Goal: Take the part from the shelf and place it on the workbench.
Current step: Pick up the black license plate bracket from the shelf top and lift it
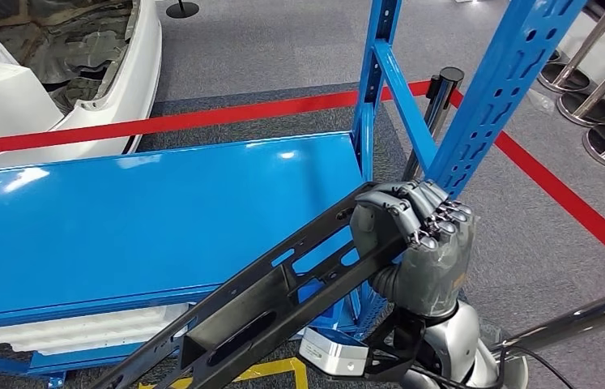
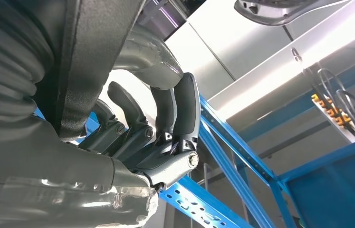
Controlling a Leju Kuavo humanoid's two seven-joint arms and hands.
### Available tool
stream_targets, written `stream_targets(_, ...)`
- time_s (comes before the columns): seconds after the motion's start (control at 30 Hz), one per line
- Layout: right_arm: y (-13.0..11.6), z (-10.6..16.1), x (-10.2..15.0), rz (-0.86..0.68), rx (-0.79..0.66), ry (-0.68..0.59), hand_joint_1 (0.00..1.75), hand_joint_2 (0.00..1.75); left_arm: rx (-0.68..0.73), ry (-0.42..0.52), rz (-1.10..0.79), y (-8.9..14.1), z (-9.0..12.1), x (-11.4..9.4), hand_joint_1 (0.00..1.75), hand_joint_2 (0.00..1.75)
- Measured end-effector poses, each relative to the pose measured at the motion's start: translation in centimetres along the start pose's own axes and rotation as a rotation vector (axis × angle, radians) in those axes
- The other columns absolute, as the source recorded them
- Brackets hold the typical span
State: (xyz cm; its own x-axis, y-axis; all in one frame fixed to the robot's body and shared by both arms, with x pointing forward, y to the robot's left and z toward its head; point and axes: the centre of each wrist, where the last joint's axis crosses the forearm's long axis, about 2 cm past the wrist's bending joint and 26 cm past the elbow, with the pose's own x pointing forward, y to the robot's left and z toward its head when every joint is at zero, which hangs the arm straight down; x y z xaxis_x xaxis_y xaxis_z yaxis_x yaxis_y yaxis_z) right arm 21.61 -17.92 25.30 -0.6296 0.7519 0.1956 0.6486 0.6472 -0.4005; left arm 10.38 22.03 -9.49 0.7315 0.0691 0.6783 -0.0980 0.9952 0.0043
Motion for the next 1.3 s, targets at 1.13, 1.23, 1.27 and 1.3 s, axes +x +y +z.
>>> stream_targets(1.13,0.9,0.9,0.1,-0.027,0.065,0.012,1.75,1.75,0.037,0.021,-0.025,0.0,0.1,-0.1,0.0,1.75)
stream_targets(1.23,1.0,0.9,0.1,-0.026,0.065,0.01,1.75,1.75,0.037,0.022,-0.025,0.0,0.1,-0.1,0.0,1.75)
stream_targets(1.27,1.0,0.8,0.0,-0.026,0.065,0.009,1.75,1.75,0.037,0.022,-0.025,0.0,0.1,-0.1,0.0,1.75)
stream_targets(1.3,1.0,0.8,0.0,-0.026,0.066,0.009,1.75,1.75,0.037,0.022,-0.025,0.0,0.1,-0.1,0.0,1.75)
